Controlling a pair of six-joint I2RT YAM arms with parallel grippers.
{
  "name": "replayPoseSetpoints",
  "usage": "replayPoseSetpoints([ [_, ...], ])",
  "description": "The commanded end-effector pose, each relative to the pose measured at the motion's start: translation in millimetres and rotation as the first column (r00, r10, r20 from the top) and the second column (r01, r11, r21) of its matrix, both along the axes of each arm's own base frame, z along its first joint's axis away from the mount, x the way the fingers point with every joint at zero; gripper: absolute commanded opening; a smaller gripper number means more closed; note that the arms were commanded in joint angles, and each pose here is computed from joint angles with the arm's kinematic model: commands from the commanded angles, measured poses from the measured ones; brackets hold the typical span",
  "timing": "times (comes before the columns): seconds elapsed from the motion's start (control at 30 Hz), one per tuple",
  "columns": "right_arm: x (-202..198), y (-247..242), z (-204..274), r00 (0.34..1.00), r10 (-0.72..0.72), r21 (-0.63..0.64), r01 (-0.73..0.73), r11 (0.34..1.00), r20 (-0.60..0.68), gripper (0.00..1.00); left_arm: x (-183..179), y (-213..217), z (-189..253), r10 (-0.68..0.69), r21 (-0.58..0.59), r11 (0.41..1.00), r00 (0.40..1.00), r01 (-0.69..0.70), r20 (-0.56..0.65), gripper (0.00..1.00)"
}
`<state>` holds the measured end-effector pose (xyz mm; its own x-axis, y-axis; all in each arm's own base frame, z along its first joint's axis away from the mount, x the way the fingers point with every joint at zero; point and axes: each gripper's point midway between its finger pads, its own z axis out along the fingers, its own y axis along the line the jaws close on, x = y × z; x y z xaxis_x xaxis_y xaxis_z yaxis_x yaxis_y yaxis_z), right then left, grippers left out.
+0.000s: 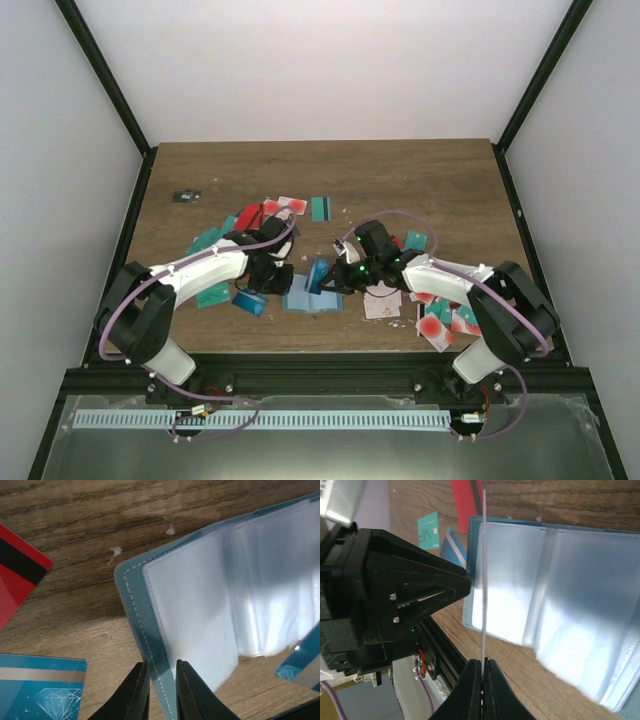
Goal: Put the credit cards into the card holder
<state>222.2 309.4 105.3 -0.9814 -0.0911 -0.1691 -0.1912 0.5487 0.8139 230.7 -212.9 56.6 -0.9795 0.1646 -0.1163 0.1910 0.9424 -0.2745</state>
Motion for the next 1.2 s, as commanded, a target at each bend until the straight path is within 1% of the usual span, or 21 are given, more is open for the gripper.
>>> replayPoseSetpoints([
  [0.0, 3.4, 9.4, -1.0, 0.997, 0.073, 0.022, -0.073, 0.997, 0.022, 0.01, 2.1, 9.0, -12.7, -0.009, 0.049, 0.999, 1.0, 0.009, 0.006, 0.17],
  [0.17, 5.2, 7.0, -20.2, 0.996, 0.086, -0.038, -0.085, 0.996, 0.006, 0.01, 2.6, 9.5, -18.8, -0.01, 0.055, 0.998, 1.0, 0.01, 0.002, 0.17],
  [0.33, 3.9, 6.1, -37.1, 0.995, 0.1, -0.066, -0.101, 0.993, -0.021, 0.01, 1.8, 9.7, -24.2, -0.008, 0.051, 0.999, 1.0, 0.008, -0.008, 0.17],
  [0.53, 8.7, 3.7, -48.5, 0.995, 0.097, -0.118, -0.099, 0.988, -0.023, 0.01, -1.5, 13.3, -32.3, -0.007, 0.057, 0.998, 1.0, 0.008, -0.02, 0.16],
  [0.7, 6.0, 5.1, -53.0, 0.993, 0.105, -0.11, -0.11, 0.988, -0.048, 0.01, -4.2, 15.8, -37.3, -0.005, 0.061, 0.998, 1.0, 0.007, -0.029, 0.16],
  [1.17, -14.4, 14.5, -60.2, 0.968, 0.178, -0.011, -0.183, 0.983, -0.178, 0.01, -17.1, 16.8, -53.5, 0.012, 0.032, 0.999, 0.998, -0.01, -0.065, 0.15],
])
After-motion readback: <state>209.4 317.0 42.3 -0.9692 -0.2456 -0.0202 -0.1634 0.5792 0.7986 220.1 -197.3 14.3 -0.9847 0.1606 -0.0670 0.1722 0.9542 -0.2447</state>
